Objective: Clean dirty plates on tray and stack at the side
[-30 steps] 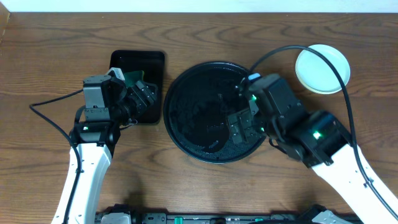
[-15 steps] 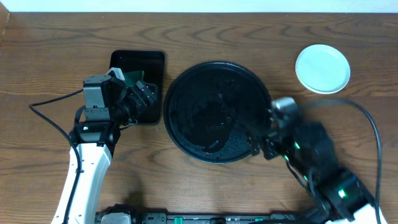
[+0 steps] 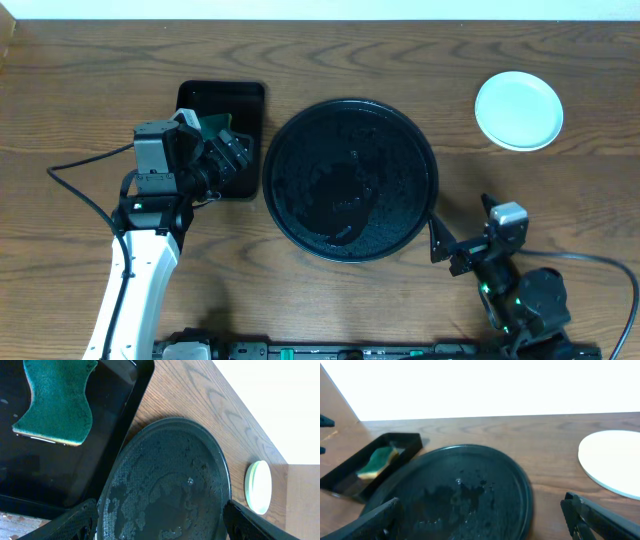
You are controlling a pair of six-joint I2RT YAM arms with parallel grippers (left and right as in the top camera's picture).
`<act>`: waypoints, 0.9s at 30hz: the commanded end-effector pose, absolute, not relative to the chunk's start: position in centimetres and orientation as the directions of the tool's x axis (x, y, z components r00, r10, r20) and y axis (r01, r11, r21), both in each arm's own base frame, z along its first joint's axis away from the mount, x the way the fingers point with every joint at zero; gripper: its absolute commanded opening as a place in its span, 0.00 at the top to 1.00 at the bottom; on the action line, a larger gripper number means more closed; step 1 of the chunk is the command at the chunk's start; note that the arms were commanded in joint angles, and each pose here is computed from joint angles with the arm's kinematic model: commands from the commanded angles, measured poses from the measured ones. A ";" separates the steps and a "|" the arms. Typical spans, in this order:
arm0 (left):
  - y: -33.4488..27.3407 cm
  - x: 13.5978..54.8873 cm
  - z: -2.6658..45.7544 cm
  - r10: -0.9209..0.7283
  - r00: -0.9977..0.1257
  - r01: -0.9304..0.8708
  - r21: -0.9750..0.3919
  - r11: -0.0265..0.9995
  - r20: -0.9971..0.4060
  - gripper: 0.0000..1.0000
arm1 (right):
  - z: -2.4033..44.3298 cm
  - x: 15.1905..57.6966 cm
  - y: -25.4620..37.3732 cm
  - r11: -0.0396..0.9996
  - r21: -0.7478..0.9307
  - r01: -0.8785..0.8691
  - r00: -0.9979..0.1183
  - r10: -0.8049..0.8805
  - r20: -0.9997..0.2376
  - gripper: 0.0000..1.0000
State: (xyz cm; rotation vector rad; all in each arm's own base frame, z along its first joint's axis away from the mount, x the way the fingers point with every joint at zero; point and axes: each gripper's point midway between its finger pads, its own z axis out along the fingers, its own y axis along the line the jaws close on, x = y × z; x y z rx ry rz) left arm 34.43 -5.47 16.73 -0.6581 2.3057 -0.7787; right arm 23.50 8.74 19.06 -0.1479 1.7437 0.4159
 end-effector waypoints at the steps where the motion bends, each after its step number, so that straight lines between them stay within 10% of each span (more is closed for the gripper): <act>1: -5.6 34.2 16.6 -0.611 -0.697 -0.252 -0.669 0.699 -0.376 0.19 | 18.2 23.4 8.7 0.914 0.198 -0.355 -0.162 0.148 -0.976 0.01; 27: -5.6 34.2 16.6 -0.611 -0.697 -0.252 -0.669 0.699 -0.375 0.19 | 15.7 24.6 1.6 0.989 0.138 -0.057 -0.083 0.133 -0.988 0.01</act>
